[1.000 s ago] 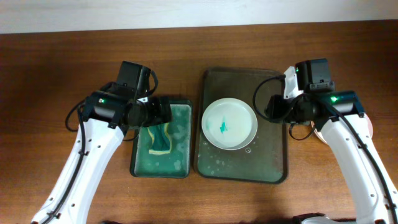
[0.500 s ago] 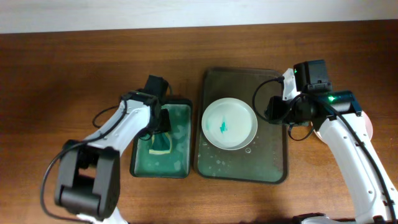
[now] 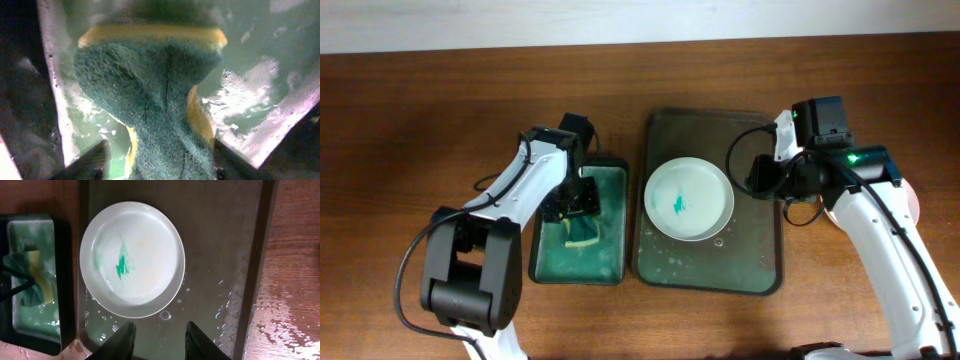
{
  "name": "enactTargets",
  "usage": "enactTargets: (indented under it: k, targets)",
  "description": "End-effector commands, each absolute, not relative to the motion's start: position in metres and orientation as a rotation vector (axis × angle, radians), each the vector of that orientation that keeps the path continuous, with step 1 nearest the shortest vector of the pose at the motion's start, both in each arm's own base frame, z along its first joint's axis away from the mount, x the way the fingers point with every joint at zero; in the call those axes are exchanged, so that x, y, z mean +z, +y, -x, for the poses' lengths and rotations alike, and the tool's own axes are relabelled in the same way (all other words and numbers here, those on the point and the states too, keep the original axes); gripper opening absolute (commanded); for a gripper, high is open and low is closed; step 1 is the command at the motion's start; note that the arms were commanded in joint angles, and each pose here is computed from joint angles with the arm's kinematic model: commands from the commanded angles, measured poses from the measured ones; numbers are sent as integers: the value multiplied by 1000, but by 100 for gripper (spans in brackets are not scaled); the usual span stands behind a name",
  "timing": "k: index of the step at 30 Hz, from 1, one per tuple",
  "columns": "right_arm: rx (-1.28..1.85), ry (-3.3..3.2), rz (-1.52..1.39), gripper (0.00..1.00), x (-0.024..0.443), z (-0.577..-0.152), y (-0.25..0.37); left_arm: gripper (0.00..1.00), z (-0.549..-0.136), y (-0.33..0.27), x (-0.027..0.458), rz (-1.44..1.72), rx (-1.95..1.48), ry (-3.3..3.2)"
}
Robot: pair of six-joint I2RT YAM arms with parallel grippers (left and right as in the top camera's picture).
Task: Clean dirty plates on tray and stack at the side
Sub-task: 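Grasp the sponge in the tub with the left gripper and lift it, then scrub the plate with the sponge while the right gripper holds its rim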
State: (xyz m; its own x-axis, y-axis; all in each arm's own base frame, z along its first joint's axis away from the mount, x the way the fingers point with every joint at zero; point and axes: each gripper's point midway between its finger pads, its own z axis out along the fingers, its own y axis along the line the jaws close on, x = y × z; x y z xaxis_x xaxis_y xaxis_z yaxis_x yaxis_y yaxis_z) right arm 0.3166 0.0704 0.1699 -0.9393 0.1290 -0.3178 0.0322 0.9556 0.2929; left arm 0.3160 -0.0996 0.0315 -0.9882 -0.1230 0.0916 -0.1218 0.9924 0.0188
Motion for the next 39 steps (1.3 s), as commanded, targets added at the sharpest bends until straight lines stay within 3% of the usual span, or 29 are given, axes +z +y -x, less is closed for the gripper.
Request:
enactTargets:
  k: [1,2,5,7,12,14,18,21,24,27,29,30,35,36,39]
  targets:
    - [395,2778,-95,34,166,-316,72,44,-309,-103,22,-223,0,-3018]
    - [395,2777,-95,34,166,-316,72,35,-307,-103,15,-250,0,-3021]
    - [395,2778,-95,34,166,-316,72,31,-304,-102,-18,-270,19,-3061]
    - [395,2778,-95,34,166,-316,72,0,-303,-101,-26,-271,23,-3065]
    - [394,2796,-112,34,161,-316,72,0,-320,-107,15,-167,26,-3072]
    - [392,2832,-122,21,151,-316,72,0,-324,-110,33,-91,26,-3072]
    - [469,2921,-29,18,123,-318,83,0,-343,-114,74,-49,62,-3161]
    - [485,2937,-24,17,116,-319,85,0,-345,-115,87,-49,76,-3186]
    - [484,2969,-31,9,100,-324,86,0,-345,-118,92,-47,111,-3193]
    - [482,3020,-43,10,79,-327,86,0,-344,-123,92,-38,137,-3190]
    - [481,3050,-51,16,64,-329,86,0,-345,-142,93,7,232,-3195]
    - [479,3062,-54,24,55,-332,87,0,-347,-154,94,49,269,-3210]
    - [471,3102,-66,24,16,-342,87,0,-358,-226,103,285,519,-3287]
    - [459,3115,-70,24,10,-342,85,0,-359,-244,105,344,586,-3294]
    - [460,3115,-70,9,5,-344,86,0,-365,-285,99,448,794,-3264]
